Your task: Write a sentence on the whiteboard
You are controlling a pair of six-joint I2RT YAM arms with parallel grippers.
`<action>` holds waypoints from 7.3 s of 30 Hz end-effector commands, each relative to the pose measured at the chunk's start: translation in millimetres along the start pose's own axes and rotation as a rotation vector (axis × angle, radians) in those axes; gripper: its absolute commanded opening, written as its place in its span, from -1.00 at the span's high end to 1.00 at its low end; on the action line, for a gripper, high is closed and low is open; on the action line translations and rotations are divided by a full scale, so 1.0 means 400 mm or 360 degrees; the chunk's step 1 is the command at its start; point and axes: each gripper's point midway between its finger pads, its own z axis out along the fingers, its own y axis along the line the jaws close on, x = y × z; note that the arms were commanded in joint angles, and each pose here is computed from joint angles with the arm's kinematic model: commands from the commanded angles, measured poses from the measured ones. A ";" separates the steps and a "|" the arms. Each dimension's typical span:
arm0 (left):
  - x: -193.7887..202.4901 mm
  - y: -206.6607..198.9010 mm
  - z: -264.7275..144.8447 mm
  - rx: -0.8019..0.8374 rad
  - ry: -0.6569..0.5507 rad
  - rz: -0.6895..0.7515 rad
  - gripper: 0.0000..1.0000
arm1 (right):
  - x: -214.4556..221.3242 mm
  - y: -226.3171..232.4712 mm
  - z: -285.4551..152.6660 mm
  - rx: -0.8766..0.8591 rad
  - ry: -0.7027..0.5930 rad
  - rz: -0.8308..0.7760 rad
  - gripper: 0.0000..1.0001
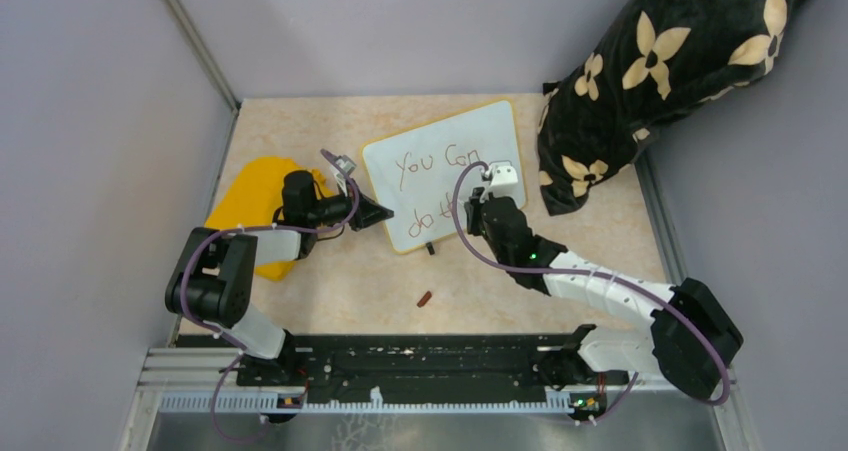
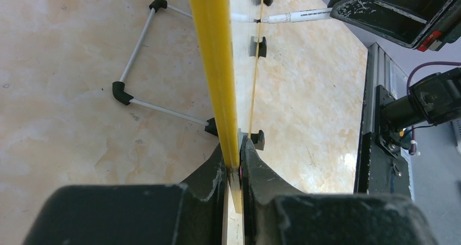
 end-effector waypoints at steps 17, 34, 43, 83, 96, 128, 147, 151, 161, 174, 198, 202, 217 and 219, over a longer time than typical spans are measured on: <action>0.083 0.027 0.005 -0.0091 0.0142 -0.0013 1.00 | 0.034 -0.019 -0.016 -0.0012 0.0042 0.0017 1.00; 0.083 0.026 0.005 -0.0092 0.0144 -0.0006 1.00 | -0.052 -0.027 -0.067 -0.0032 -0.0131 0.0125 1.00; 0.085 0.024 0.006 -0.0091 0.0148 -0.0008 1.00 | -0.131 -0.024 -0.069 -0.0016 -0.0242 0.0185 1.00; 0.089 0.029 0.007 -0.0100 0.0158 -0.0010 1.00 | -0.117 -0.020 0.010 -0.0017 -0.0190 0.0253 1.00; 0.089 0.029 0.006 -0.0099 0.0158 -0.0008 1.00 | -0.084 -0.045 0.011 0.0043 -0.0126 0.0242 1.00; 0.089 0.028 0.007 -0.0099 0.0161 -0.0010 1.00 | -0.073 -0.042 -0.018 -0.0012 -0.0111 0.0260 1.00; 0.101 0.019 0.009 -0.0104 0.0186 0.0006 1.00 | -0.040 -0.061 -0.002 0.0047 -0.0056 0.0199 1.00; 0.101 0.019 0.013 -0.0101 0.0198 0.0000 1.00 | -0.037 -0.064 0.003 0.0047 -0.0055 0.0210 1.00; 0.104 0.020 0.015 -0.0107 0.0206 0.0009 1.00 | -0.036 -0.076 -0.004 0.0066 -0.0074 0.0204 1.00; 0.101 0.018 0.015 -0.0105 0.0202 0.0012 1.00 | -0.006 -0.082 -0.007 0.0080 -0.0016 0.0201 1.00; 0.095 0.017 0.016 -0.0105 0.0192 0.0022 1.00 | -0.111 -0.110 -0.049 0.0137 -0.0193 0.0284 1.00; 0.094 0.016 0.016 -0.0100 0.0191 0.0025 1.00 | -0.121 -0.115 -0.037 0.0148 -0.0197 0.0304 1.00; 0.095 0.017 0.016 -0.0103 0.0194 0.0025 1.00 | -0.128 -0.109 -0.003 0.0163 -0.0190 0.0272 1.00; 0.096 0.018 0.017 -0.0103 0.0196 0.0024 1.00 | -0.127 -0.111 0.000 0.0168 -0.0188 0.0271 1.00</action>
